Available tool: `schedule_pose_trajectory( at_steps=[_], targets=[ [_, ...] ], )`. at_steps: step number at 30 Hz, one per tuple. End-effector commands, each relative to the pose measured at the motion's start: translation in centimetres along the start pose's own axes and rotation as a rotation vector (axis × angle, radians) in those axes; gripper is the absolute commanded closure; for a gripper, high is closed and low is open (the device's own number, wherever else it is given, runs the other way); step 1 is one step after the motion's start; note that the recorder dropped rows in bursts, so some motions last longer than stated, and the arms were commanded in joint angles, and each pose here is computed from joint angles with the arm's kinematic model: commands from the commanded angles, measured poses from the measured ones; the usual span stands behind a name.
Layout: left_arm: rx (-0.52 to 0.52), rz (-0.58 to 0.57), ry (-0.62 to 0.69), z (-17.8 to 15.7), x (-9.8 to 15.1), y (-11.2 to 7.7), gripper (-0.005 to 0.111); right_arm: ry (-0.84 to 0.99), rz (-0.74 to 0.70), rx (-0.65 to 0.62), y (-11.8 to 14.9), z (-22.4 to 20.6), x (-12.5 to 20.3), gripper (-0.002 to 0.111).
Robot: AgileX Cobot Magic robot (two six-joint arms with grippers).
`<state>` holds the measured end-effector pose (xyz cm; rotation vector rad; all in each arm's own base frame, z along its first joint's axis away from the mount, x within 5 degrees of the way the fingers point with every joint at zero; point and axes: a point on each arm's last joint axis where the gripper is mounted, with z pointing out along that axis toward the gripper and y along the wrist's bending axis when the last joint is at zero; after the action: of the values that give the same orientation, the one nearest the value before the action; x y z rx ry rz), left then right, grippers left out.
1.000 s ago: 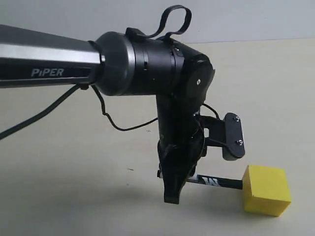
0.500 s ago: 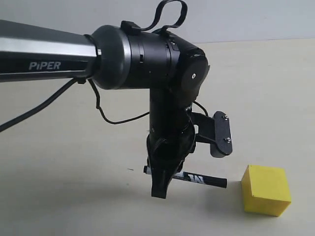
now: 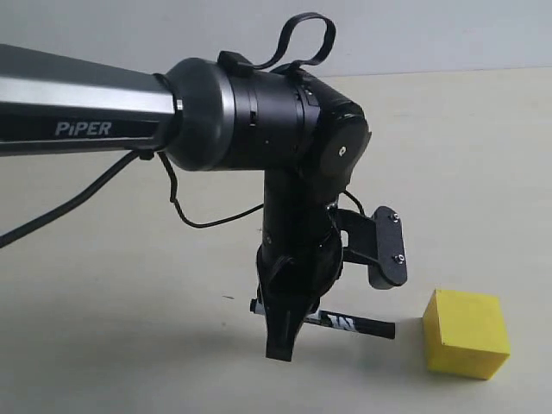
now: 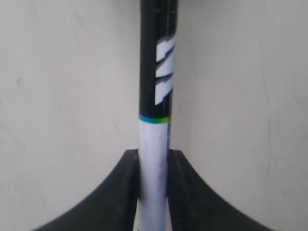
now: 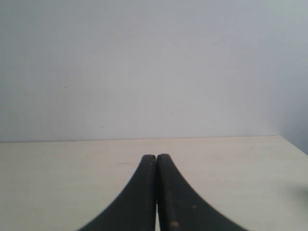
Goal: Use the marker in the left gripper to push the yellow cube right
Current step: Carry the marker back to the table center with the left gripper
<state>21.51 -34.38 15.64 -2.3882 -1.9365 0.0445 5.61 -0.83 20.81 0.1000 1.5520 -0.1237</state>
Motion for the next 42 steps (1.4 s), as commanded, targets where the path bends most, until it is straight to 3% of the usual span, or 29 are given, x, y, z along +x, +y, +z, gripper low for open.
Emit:
schedule_pose_trajectory(
  at_steps=[1,12,22,34,38,42],
  targets=[
    [-0.002,-0.024,-0.047,0.4,-0.6,-0.2,0.107,-0.006,-0.002,-0.003,0.0,0.0,0.1,0.108],
    [-0.056,0.033,-0.140,0.5,-3.2,-1.8,0.107,-0.006,-0.002,-0.003,0.0,0.0,0.1,0.108],
    [-0.028,-0.091,-0.053,0.4,-0.8,-0.2,0.107,-0.006,-0.002,-0.003,0.0,0.0,0.1,0.108],
    [-0.026,-0.101,-0.024,0.4,-0.2,0.1,0.107,-0.006,-0.002,-0.003,0.0,0.0,0.1,0.108],
    [-0.096,-0.208,-0.016,-1.1,1.0,1.0,0.107,-0.006,-0.002,-0.003,0.0,0.0,0.1,0.108],
    [-0.150,-0.455,-0.096,-4.0,3.9,3.1,0.107,-0.006,-0.002,-0.003,0.0,0.0,0.1,0.108]
  ],
)
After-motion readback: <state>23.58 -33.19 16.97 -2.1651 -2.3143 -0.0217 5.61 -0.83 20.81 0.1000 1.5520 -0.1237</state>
